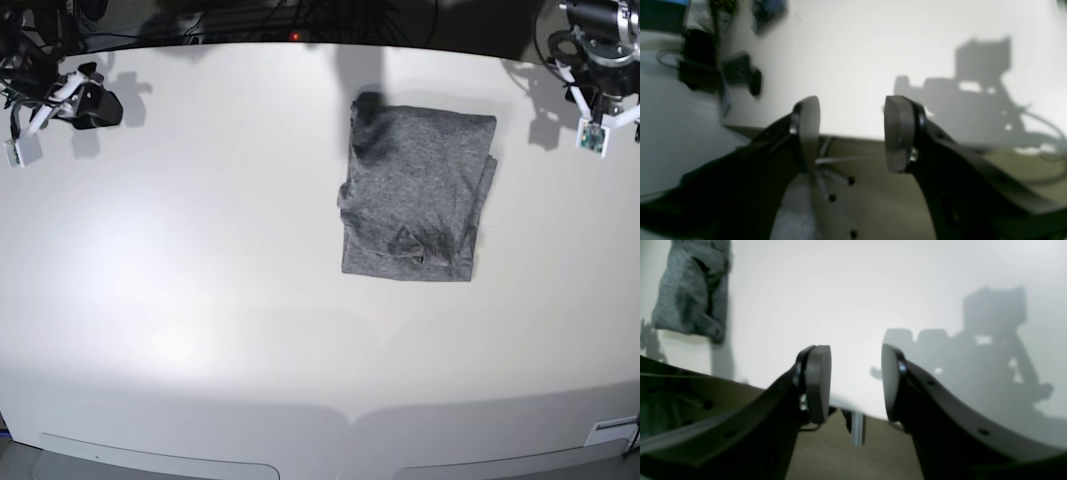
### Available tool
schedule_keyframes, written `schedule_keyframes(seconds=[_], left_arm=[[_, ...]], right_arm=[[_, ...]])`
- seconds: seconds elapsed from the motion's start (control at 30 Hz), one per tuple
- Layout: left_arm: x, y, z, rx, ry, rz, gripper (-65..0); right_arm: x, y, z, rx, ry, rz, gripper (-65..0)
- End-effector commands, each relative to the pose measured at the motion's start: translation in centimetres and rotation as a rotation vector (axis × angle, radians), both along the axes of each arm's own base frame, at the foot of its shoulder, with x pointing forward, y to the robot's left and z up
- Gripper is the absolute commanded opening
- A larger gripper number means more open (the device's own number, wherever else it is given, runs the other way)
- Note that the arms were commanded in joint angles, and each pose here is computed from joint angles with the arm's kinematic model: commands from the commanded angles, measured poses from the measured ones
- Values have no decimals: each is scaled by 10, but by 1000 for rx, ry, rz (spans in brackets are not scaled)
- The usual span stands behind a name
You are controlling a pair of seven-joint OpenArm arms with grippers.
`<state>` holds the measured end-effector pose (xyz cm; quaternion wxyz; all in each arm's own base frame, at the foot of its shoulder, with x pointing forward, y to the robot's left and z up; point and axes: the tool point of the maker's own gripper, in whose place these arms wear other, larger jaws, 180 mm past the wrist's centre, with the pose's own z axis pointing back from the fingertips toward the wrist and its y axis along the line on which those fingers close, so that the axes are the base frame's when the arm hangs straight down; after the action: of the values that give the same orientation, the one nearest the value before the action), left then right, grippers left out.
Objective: Fold the T-shirt properly
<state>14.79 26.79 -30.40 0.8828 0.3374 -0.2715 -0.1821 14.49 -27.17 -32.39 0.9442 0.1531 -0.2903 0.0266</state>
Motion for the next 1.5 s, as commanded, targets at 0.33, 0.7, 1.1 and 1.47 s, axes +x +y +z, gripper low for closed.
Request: schedule_keyframes(seconds=[0.33, 0.7, 1.1, 1.47], left_arm=[[-109, 1, -22, -8, 270, 8, -350], [-243, -25, -153, -329, 705, -42, -350], [-256, -42, -309, -663, 683, 54, -350], [-253, -131, -315, -1024, 717, -50, -359]], right_arm=[[-110, 16, -15, 103, 282, -4, -395], [-169, 13, -64, 207, 492, -132, -395], [-256, 12, -189, 54, 790, 24, -395], [-231, 50, -269, -22, 769, 244, -395]])
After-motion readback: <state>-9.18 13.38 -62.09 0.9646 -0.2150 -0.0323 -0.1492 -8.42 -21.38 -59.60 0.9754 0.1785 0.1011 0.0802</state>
